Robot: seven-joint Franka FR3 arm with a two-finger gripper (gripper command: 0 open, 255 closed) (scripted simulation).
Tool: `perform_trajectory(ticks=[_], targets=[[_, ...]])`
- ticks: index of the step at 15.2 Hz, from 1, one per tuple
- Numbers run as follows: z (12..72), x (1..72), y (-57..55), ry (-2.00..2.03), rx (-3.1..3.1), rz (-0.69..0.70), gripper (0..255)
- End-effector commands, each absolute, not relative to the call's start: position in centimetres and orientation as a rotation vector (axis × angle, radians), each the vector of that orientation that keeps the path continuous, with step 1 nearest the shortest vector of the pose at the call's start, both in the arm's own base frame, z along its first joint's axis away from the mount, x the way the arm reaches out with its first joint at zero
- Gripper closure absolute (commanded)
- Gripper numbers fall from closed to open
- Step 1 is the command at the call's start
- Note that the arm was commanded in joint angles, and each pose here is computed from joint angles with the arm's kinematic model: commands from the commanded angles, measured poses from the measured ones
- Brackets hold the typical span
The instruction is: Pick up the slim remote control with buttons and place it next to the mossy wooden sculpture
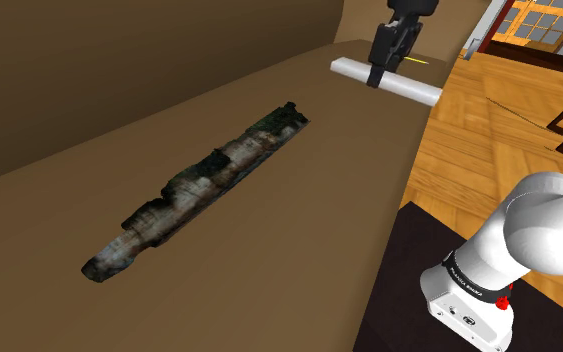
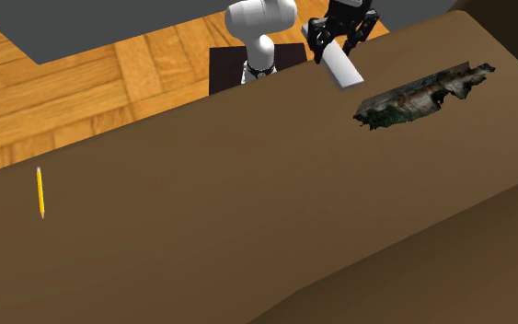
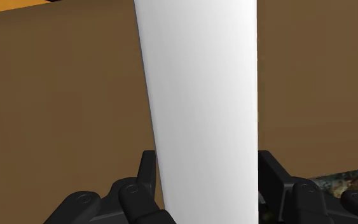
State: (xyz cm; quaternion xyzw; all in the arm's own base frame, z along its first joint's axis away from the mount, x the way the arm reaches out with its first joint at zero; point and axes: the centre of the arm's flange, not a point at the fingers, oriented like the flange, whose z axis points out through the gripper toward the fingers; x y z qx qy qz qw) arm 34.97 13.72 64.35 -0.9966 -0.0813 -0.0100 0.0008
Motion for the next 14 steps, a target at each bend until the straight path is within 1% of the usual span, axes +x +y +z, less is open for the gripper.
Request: perform_trajectory(ticks=[1,14], targets=[[64.7,33.0,15.5,-0.254,-3.130,-0.031,255],[65.5,21.2,27.8,-0.254,-3.130,-0.031,255]])
